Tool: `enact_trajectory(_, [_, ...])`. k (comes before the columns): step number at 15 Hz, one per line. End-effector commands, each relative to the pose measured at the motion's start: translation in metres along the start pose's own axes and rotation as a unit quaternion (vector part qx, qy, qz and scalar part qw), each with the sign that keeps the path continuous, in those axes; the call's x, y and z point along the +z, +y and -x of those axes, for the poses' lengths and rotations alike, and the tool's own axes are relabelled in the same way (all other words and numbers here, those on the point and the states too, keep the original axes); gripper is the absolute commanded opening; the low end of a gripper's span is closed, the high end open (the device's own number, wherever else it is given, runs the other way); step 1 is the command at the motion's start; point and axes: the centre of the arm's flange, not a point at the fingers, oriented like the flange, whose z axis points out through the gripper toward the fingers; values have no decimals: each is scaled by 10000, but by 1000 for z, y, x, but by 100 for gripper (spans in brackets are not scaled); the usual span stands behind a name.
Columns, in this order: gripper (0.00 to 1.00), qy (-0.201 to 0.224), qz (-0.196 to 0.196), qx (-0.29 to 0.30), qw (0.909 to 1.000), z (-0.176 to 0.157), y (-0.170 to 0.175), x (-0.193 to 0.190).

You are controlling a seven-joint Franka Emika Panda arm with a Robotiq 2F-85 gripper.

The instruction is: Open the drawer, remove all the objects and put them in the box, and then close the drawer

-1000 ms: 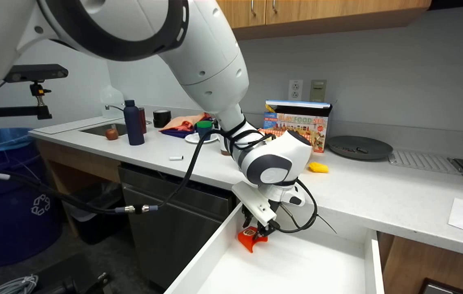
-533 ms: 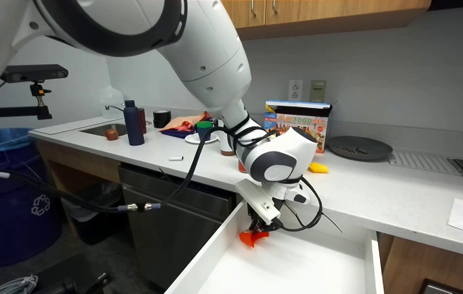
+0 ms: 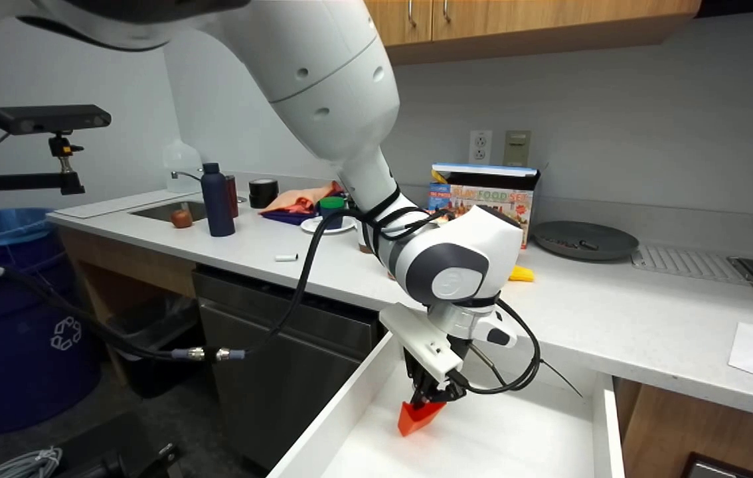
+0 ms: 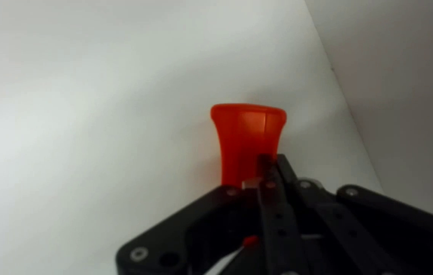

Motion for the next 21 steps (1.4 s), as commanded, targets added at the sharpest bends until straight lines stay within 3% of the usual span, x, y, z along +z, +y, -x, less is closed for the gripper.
enact_trajectory(1, [1, -26, 612, 247, 9978, 41, 8, -33])
enact_trajectory(6, [1, 632, 1306, 396, 9886, 54, 8, -123])
enact_trajectory(10, [1, 1647, 1893, 392, 9672, 48, -11, -216])
enact_trajectory(14, [1, 2521, 1835, 297, 9497, 14, -32, -271])
enact_trajectory(21, [1, 3489, 1344, -327, 9269, -62, -94, -304])
